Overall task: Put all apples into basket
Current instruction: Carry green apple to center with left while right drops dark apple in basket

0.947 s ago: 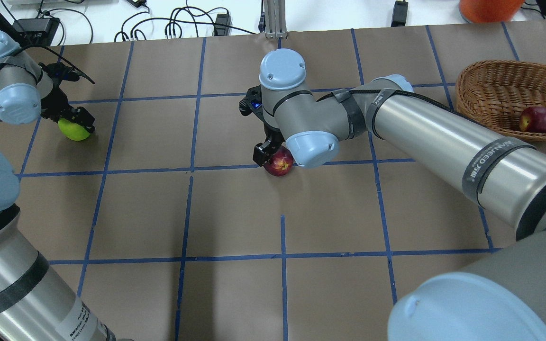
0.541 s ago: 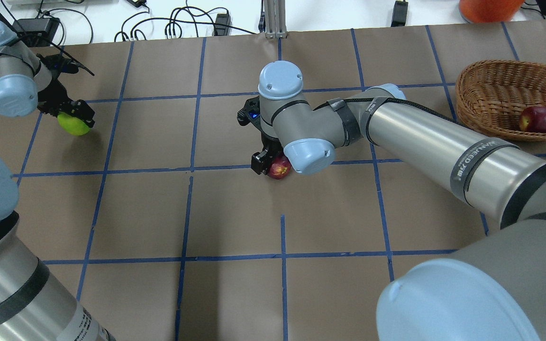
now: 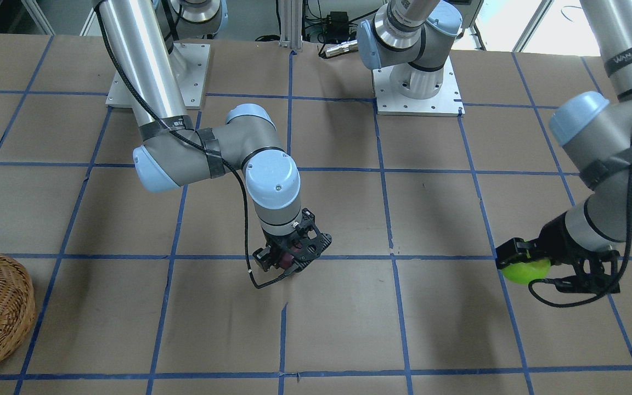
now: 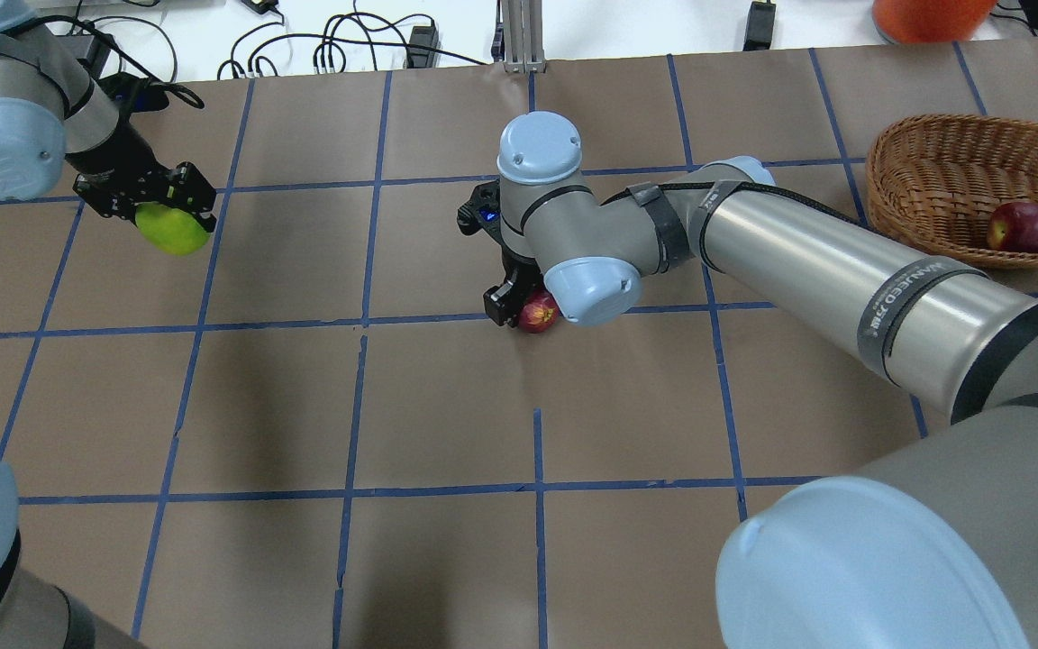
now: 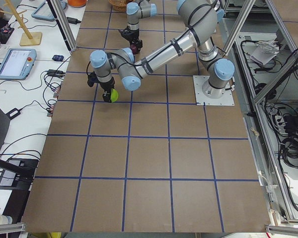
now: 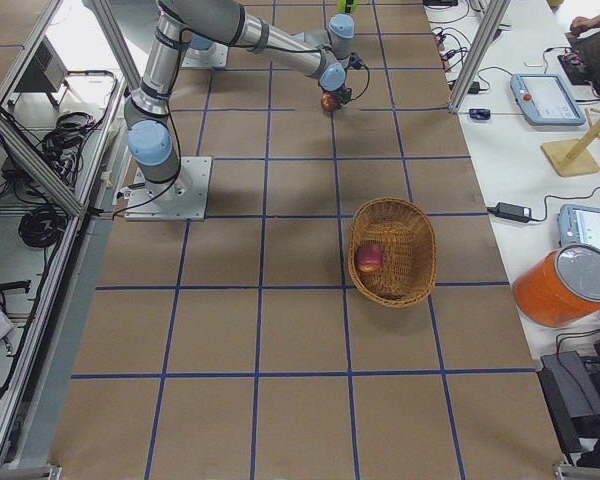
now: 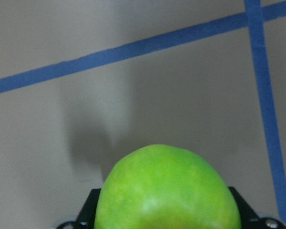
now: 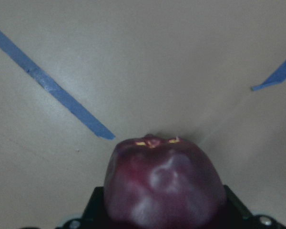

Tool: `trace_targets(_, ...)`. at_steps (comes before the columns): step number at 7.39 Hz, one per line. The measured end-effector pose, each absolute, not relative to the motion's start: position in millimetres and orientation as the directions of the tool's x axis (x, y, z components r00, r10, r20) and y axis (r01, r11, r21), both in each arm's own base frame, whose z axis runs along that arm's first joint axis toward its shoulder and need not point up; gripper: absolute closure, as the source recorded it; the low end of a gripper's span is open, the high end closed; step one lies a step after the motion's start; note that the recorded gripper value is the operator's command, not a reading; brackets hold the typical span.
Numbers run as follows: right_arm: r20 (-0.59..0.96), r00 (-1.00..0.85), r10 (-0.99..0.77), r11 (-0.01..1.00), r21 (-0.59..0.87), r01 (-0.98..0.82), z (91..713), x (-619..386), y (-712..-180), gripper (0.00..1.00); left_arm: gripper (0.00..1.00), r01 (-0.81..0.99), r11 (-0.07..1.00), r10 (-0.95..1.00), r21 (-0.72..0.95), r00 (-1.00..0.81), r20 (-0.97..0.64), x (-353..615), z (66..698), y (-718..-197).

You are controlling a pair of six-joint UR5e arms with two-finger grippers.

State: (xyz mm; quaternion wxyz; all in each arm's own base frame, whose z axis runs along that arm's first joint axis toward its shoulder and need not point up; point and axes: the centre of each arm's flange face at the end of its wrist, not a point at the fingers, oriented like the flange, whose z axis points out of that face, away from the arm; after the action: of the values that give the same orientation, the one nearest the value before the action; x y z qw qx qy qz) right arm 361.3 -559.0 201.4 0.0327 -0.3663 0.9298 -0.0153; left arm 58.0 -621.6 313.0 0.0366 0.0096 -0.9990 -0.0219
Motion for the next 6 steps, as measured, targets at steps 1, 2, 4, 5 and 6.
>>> trace_targets(1,-0.046,-0.752,-0.657,0.754,-0.060,-0.654,222.3,343.2,-569.7,0.89,0.68,-0.067,0.997,-0.071,0.047,-0.992,0.104,28.2,327.3,-598.0)
trace_targets(2,-0.041,-0.801,-0.597,0.802,-0.059,-0.594,254.4,296.8,-591.7,0.89,0.69,-0.119,0.991,-0.125,0.057,-0.985,0.119,-16.6,334.1,-576.9)
trace_targets(4,-0.011,-0.906,-0.423,0.905,-0.055,-0.422,311.3,134.0,-635.9,0.89,0.69,-0.249,0.966,-0.255,0.067,-0.961,0.109,-140.2,321.6,-550.8)
trace_targets(5,0.022,-0.924,-0.382,0.923,-0.041,-0.382,319.9,36.9,-646.4,0.89,0.69,-0.307,0.950,-0.312,0.065,-0.944,0.106,-199.0,306.4,-540.4)
trace_targets(6,0.053,-0.919,-0.391,0.919,-0.027,-0.392,321.0,-47.8,-649.9,0.88,0.69,-0.349,0.935,-0.355,0.064,-0.929,0.104,-247.5,287.6,-530.9)
